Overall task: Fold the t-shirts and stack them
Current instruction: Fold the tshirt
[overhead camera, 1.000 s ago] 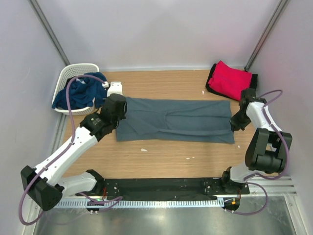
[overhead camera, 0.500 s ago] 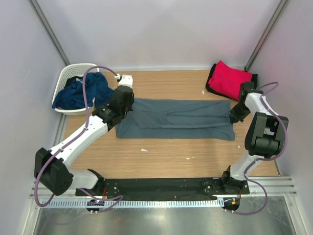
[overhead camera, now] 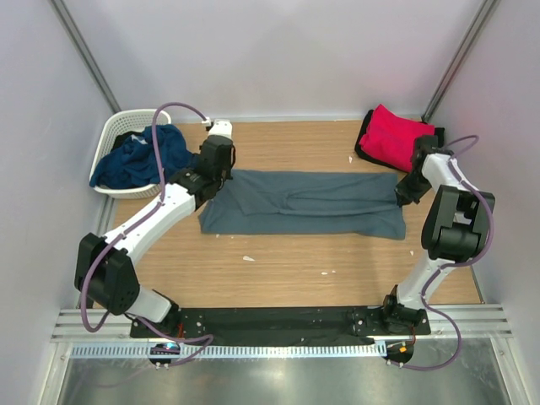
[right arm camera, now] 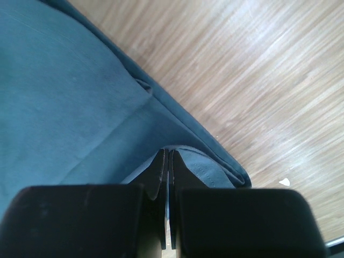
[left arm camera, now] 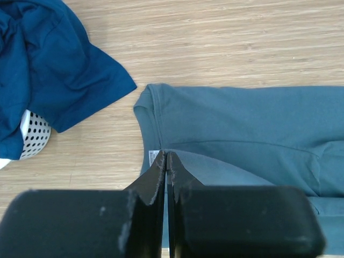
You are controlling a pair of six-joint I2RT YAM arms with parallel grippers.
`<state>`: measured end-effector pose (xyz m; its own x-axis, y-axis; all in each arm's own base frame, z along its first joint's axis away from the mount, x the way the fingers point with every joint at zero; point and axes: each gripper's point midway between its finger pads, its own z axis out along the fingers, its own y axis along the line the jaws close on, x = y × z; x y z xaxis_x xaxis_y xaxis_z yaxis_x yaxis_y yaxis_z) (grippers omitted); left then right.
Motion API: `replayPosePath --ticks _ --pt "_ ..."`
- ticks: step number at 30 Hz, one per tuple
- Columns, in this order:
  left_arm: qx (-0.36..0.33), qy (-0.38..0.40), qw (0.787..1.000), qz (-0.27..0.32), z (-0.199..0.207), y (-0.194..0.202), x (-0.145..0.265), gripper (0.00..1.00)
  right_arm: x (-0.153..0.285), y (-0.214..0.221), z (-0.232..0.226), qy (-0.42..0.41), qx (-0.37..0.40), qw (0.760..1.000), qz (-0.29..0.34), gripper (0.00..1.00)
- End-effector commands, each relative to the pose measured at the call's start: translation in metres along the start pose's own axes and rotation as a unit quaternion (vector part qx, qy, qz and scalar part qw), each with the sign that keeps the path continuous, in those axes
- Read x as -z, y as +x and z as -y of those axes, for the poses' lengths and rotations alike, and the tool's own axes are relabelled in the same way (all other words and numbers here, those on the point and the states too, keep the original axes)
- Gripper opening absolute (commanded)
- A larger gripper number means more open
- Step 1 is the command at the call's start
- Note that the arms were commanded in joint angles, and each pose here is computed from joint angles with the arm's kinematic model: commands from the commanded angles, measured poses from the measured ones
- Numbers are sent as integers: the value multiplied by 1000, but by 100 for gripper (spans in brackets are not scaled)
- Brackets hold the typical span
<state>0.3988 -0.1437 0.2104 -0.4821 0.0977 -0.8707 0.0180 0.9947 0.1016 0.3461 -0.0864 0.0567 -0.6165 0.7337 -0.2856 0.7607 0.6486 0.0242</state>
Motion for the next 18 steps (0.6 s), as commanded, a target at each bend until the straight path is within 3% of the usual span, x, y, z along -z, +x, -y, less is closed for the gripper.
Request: replayPosePath --ticks 1,18 --pt "26 4 998 51 -1 -38 1 0 12 -26 -13 -22 -5 999 36 1" --pt "20 -4 999 35 -2 -27 -33 0 -18 -27 -19 -13 -9 1000 24 1"
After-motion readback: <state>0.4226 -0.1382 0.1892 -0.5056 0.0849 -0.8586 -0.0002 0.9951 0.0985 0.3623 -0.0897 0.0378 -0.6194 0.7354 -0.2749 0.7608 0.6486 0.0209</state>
